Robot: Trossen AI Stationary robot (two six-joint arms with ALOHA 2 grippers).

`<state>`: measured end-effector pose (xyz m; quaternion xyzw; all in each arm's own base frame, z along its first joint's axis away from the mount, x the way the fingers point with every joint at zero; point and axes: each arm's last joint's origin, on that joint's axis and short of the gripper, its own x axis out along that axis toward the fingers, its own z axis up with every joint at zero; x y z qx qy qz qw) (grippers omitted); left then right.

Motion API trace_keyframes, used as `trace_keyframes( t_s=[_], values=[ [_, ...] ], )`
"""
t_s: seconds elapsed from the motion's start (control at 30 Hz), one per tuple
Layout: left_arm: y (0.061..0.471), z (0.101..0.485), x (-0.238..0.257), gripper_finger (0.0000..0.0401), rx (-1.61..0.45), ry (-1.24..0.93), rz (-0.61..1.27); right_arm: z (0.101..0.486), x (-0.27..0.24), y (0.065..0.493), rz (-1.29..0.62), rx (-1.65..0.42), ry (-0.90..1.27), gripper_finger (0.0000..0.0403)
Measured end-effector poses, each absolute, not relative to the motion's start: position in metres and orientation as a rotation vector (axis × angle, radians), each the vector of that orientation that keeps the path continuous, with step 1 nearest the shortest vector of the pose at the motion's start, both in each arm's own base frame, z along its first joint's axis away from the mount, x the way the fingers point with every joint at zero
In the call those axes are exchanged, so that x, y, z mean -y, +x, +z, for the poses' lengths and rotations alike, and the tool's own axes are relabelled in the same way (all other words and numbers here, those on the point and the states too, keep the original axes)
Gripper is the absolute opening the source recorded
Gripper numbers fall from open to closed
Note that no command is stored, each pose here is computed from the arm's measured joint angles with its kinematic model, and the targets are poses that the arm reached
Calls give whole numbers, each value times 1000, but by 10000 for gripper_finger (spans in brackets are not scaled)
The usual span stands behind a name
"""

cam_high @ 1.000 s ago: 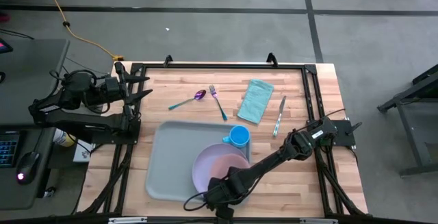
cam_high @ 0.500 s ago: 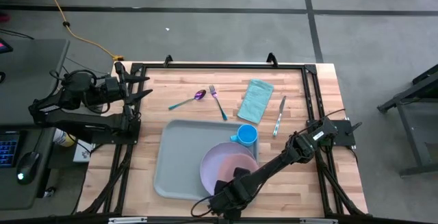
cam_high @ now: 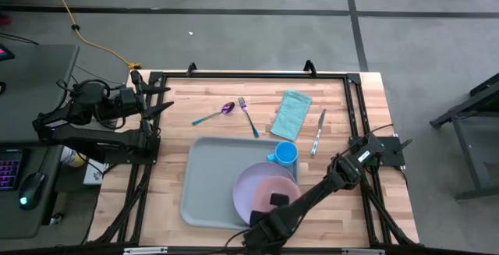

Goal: Set up tray
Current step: Put the light orange bowl on top of the purple plate on the serving tray

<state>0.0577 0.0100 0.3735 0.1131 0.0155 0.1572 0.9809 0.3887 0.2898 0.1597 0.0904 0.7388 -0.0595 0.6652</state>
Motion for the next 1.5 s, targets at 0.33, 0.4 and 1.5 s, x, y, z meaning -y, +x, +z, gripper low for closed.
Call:
trace_keyframes(
  t_s=[0.33,0.4,1.5],
  values=[
    [58,374,-10,227,-31,228,316,160,-304,371,-121,-1726,145,0],
    [58,373,-10,227,-31,228,315,160,-306,367,-122,-1742,134,0],
    [58,373,-10,227,-37,228,309,210,-290,373,-104,-1568,177,0]
  ],
)
